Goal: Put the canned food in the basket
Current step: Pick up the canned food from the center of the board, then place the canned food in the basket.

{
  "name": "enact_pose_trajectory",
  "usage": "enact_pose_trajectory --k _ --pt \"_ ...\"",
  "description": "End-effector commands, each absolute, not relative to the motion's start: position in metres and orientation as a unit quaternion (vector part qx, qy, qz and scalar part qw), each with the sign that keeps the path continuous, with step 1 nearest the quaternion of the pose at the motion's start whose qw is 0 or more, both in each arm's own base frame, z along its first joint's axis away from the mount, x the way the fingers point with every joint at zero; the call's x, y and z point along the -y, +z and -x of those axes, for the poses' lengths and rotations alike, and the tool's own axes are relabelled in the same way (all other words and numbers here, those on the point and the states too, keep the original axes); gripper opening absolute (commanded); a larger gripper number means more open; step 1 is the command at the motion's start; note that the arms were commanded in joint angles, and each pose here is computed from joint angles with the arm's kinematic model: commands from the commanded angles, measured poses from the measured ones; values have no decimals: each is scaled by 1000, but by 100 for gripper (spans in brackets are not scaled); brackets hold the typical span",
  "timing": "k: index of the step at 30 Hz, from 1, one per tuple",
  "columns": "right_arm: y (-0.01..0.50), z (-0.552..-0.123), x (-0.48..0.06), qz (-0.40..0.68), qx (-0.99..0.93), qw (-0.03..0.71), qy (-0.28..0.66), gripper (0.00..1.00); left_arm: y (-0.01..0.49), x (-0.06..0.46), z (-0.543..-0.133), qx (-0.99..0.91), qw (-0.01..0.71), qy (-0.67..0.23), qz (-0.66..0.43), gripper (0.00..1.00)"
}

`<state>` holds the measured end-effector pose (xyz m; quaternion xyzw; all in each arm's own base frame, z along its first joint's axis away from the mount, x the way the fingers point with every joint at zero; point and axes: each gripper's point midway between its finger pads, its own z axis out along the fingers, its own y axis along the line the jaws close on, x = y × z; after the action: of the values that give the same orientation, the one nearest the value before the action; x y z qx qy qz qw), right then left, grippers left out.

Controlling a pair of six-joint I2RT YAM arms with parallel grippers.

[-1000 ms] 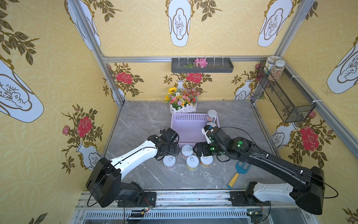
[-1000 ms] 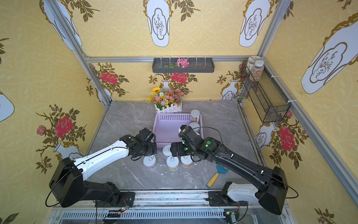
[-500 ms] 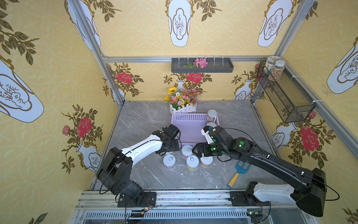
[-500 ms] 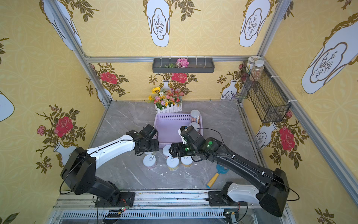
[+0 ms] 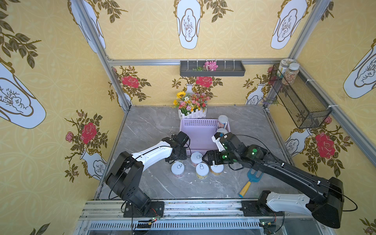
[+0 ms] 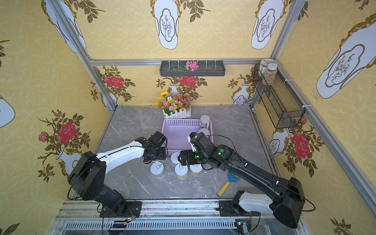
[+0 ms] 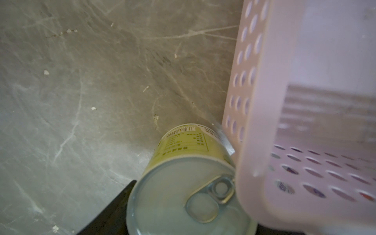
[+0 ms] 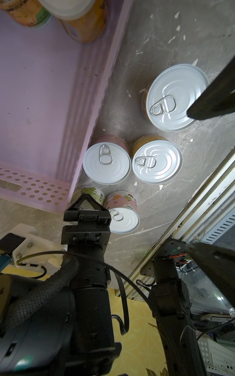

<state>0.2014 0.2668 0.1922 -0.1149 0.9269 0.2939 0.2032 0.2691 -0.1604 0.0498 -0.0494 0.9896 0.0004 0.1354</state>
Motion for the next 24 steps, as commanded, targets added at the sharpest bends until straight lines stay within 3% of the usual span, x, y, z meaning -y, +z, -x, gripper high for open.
enact_pose_trajectory --k 1,9,24 --pt "198 -204 -270 110 -922 212 305 98 45 160 -266 -990 130 0 46 77" --pt "199 -205 -270 109 -922 214 304 98 56 146 -257 -989 131 20 61 74" --pt "226 -221 -255 94 -897 310 299 97 152 130 -259 -974 216 9 67 70"
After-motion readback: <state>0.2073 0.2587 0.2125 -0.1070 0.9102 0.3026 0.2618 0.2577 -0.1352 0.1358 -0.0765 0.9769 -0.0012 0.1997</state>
